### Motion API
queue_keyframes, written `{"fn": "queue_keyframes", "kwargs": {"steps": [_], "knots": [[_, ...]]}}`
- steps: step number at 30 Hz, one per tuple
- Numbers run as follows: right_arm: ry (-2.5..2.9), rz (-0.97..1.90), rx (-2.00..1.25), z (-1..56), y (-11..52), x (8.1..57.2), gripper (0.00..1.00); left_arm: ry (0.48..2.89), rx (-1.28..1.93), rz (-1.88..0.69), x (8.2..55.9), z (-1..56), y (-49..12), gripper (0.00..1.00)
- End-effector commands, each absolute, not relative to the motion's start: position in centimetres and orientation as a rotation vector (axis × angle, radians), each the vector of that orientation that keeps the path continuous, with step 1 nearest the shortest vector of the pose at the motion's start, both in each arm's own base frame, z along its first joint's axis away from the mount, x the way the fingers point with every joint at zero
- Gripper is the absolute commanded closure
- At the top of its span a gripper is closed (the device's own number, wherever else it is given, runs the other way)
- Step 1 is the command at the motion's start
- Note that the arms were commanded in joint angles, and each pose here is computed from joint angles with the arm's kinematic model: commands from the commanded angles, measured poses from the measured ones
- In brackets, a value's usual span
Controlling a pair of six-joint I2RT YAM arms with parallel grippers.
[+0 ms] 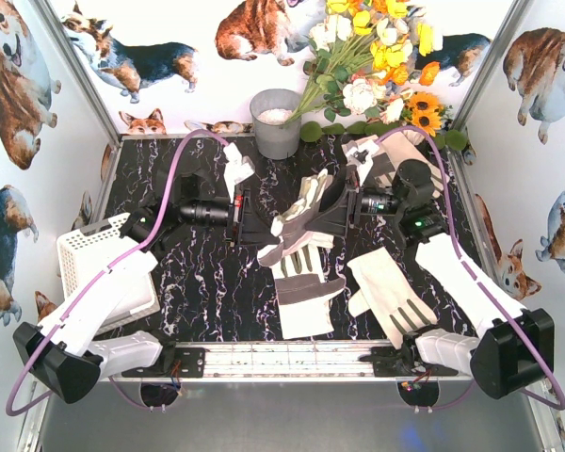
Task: Put the gloves into the storage basket
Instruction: Pair the glove with the glove.
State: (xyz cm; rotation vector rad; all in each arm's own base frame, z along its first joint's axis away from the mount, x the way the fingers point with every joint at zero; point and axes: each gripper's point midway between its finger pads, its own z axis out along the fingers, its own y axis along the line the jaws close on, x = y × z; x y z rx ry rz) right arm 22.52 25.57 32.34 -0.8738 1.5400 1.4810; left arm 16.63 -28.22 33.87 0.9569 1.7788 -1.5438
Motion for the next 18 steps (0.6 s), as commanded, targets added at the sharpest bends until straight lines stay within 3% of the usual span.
{"fn": "queue_keyframes", "kwargs": {"steps": [1, 6, 8, 9, 11, 13, 18], "knots": [[1.474, 1.543, -0.951, 34.9, 25.9, 20.6, 0.34, 1.775, 0.975, -1.453, 17.5, 33.3, -28.0, 1.0], [1.55, 1.569, -0.833, 34.1, 26.0, 20.7, 0.88, 1.845, 0.867, -1.361, 19.5, 31.5, -27.4, 1.0], [1.626, 1.554, -0.738, 33.1, 26.1, 21.6, 1.0, 1.856, 0.792, -1.339, 20.5, 31.0, -27.3, 0.96], [1.67, 1.541, -0.684, 32.4, 26.2, 22.1, 1.0, 1.849, 0.752, -1.348, 20.8, 30.8, -27.4, 0.89], [1.757, 1.511, -0.583, 30.9, 26.5, 22.9, 1.0, 1.801, 0.673, -1.418, 21.1, 30.9, -27.9, 0.63], [1.833, 1.477, -0.476, 29.4, 26.7, 23.7, 1.0, 1.766, 0.633, -1.463, 21.1, 30.6, -28.2, 0.48], [1.962, 1.493, -0.278, 25.7, 27.1, 24.8, 1.0, 1.842, 0.612, -1.443, 21.6, 27.4, -28.1, 0.33]]}}
